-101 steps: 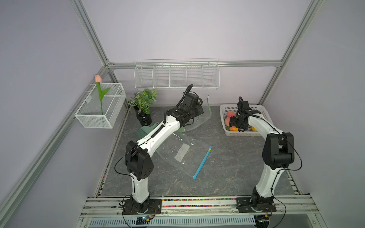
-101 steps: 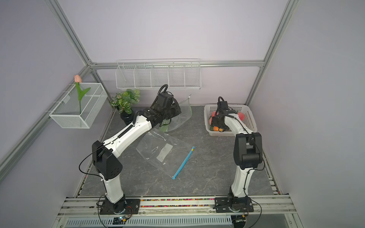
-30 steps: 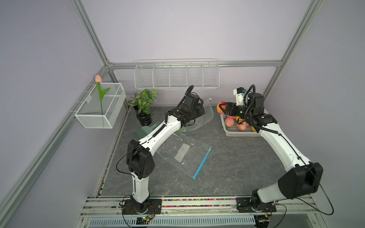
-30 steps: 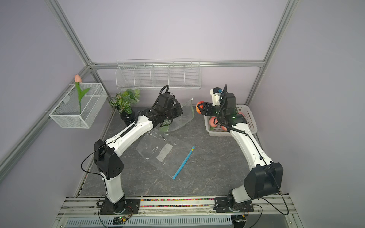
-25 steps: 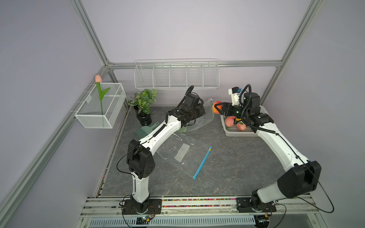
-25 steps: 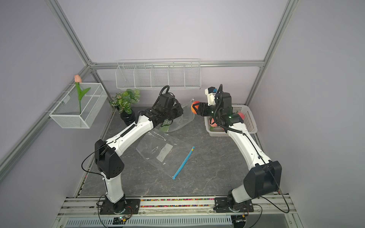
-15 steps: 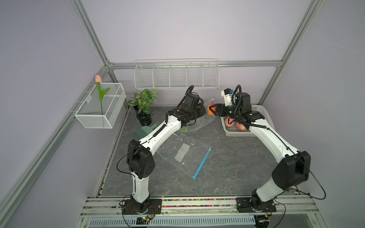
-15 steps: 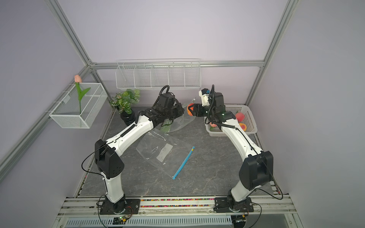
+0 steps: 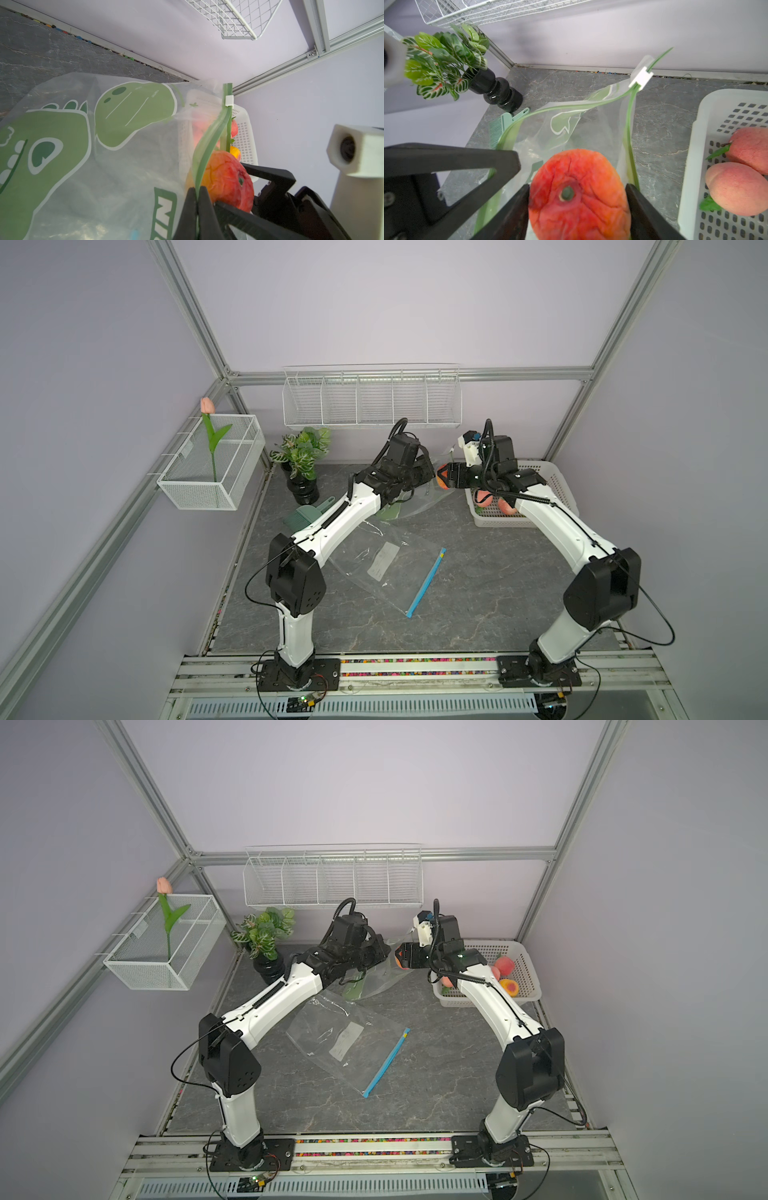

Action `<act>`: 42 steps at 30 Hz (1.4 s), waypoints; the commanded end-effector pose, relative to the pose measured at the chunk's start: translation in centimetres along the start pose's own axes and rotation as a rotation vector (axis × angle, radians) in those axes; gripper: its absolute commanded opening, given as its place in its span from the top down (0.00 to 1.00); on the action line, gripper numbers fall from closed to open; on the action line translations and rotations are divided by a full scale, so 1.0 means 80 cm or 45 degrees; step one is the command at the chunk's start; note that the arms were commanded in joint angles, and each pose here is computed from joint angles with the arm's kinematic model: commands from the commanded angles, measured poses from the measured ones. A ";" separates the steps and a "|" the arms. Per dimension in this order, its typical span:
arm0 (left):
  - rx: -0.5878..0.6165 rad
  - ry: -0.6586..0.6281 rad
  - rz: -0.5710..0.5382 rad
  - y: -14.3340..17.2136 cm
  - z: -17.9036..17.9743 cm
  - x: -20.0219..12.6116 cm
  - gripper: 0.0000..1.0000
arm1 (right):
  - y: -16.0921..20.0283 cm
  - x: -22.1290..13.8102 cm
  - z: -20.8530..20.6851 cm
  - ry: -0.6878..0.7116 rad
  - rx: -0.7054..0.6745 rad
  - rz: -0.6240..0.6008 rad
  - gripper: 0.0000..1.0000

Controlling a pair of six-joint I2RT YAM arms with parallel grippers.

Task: Place the peach in a zip-top bag and seal the zipper
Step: Place the peach in the zipper food storage bag.

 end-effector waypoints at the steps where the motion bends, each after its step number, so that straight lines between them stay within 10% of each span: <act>1: -0.012 0.055 -0.023 -0.006 -0.016 -0.014 1.00 | -0.002 0.001 -0.002 0.038 -0.017 0.005 0.23; 23: -0.014 0.031 -0.008 -0.001 -0.009 -0.010 1.00 | -0.017 -0.038 0.002 0.050 -0.038 -0.211 0.19; 33: -0.014 0.038 -0.008 -0.001 -0.011 -0.009 1.00 | -0.007 -0.076 -0.073 0.487 0.145 -0.389 0.19; 42: -0.013 0.034 -0.007 -0.001 -0.010 -0.009 1.00 | 0.024 -0.049 -0.155 0.587 0.389 -0.181 0.20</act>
Point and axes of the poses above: each gripper's point midway between its finger pads, its own x axis out along the fingers, its own z axis along the line the jaws close on, y = z × x, the point moved 3 cm from there along -x, back along the fingers, and after that the axes turned 6 degrees about x, right-handed, at the moved point
